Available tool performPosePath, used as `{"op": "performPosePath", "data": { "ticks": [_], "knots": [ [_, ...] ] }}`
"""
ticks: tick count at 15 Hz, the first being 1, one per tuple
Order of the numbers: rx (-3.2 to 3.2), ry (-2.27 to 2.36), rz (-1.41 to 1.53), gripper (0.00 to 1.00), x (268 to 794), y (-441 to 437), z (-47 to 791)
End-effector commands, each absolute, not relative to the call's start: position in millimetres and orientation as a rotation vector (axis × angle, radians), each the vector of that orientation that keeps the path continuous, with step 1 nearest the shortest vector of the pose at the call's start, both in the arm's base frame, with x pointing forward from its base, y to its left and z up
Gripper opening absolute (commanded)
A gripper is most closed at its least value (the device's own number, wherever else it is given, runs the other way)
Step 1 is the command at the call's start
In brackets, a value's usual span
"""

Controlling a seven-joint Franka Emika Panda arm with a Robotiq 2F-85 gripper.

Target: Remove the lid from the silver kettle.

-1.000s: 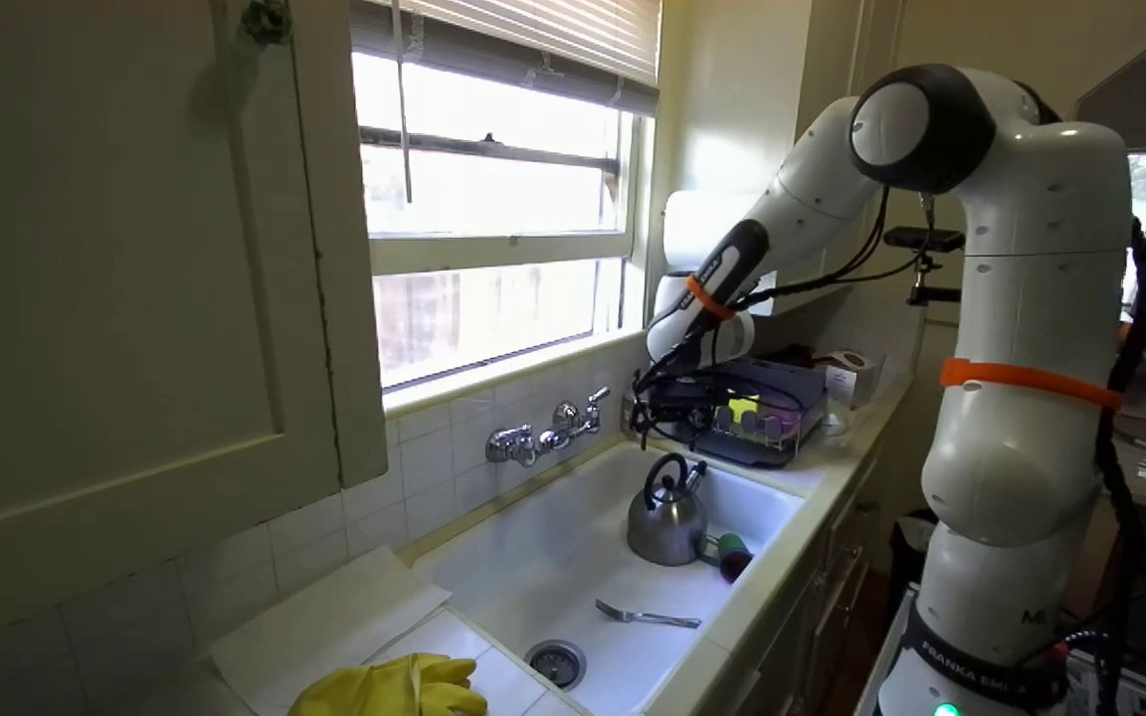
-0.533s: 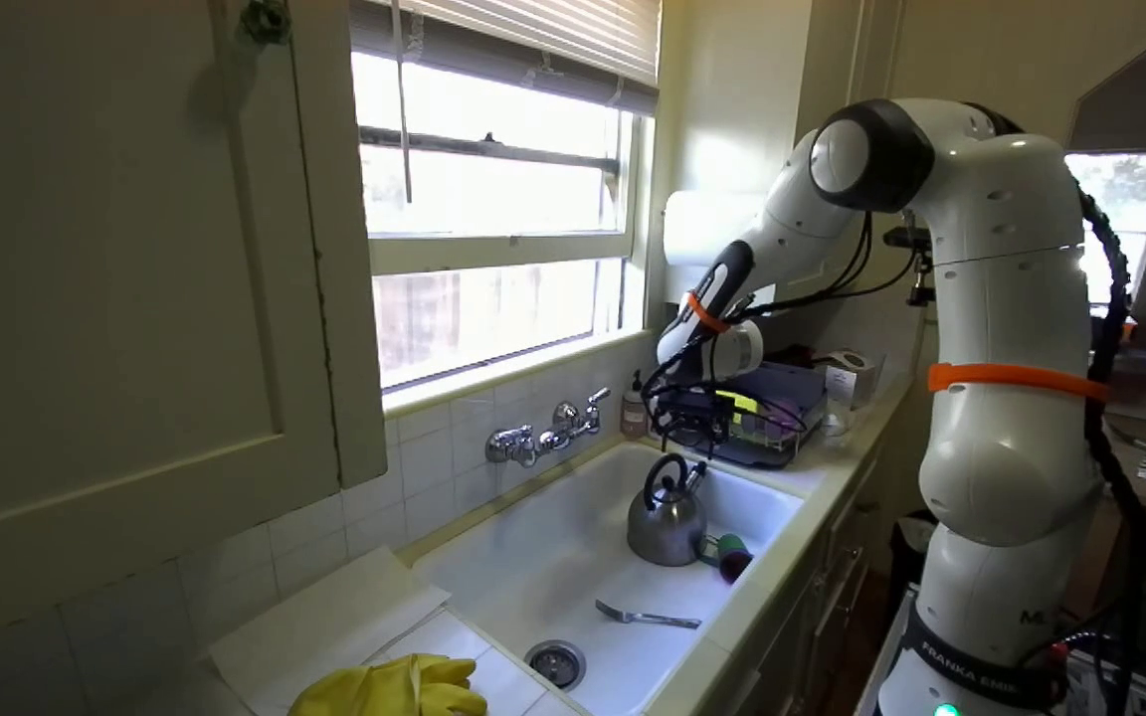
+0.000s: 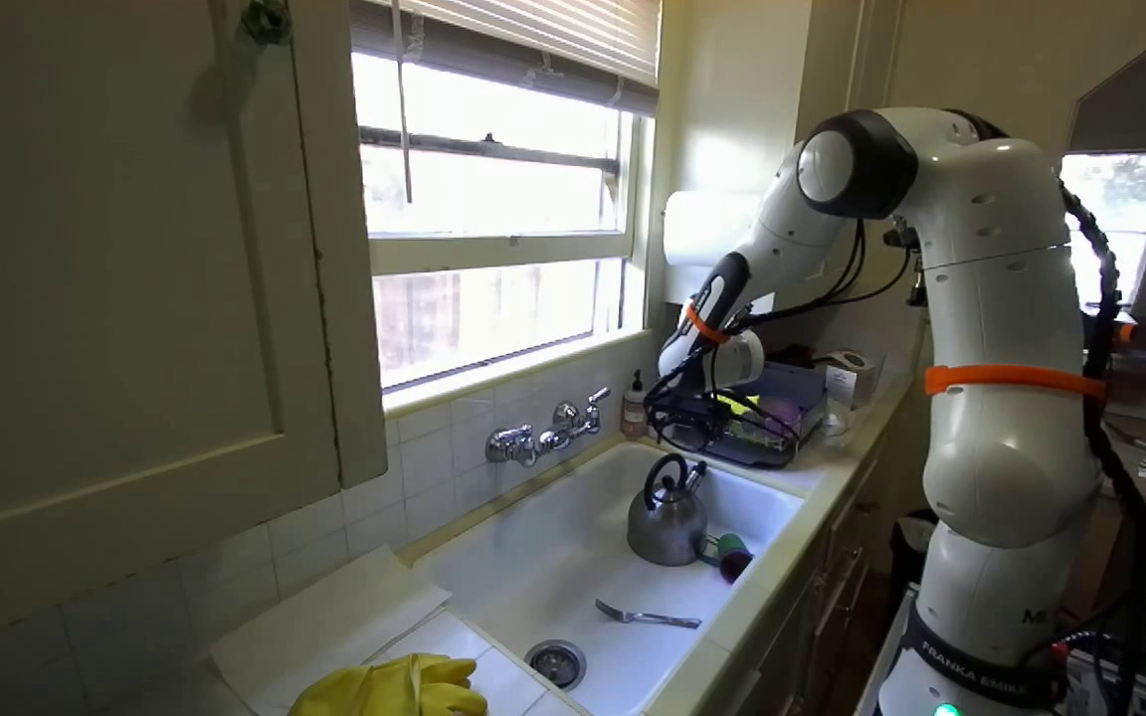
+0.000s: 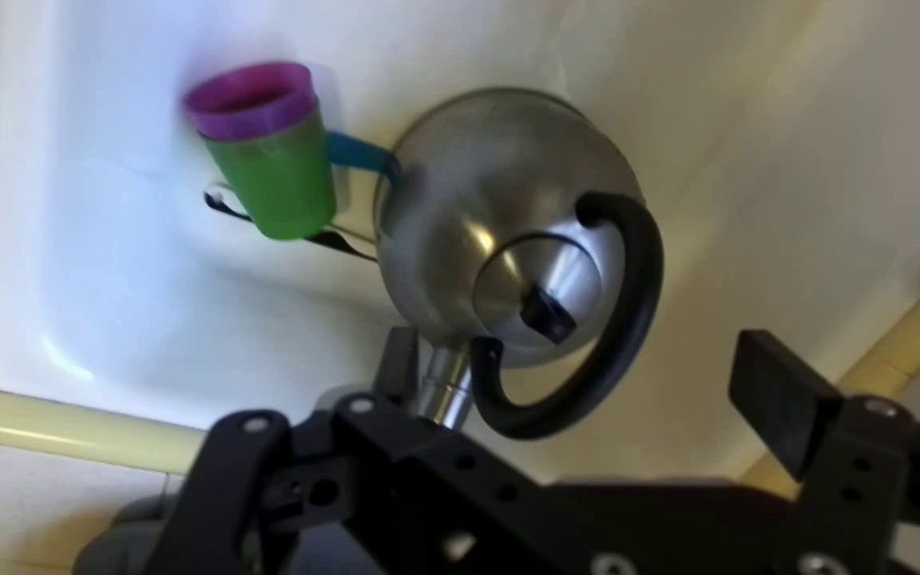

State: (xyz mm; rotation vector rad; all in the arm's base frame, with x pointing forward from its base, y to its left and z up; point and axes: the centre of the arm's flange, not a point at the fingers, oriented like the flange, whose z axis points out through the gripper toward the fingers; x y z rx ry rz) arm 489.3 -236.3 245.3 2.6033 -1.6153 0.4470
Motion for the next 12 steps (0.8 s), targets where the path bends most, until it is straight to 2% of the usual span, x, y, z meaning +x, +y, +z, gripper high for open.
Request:
{"op": "performPosePath", "data": {
  "ticks": [1,3,8,9,12],
  "knots": [
    [2.621,-1.561,0.735,1.0,480,-238,210],
    [2.637,-1.571,0.834,1.0,476,-235,199],
    [2.731,-1.487,0.847,1.0,461,-233,162],
    [2.709,-1.498,0.832,1.0,471,-213,184],
    [2.714,-1.515,0.824,1.0,463,-224,168]
  ]
}}
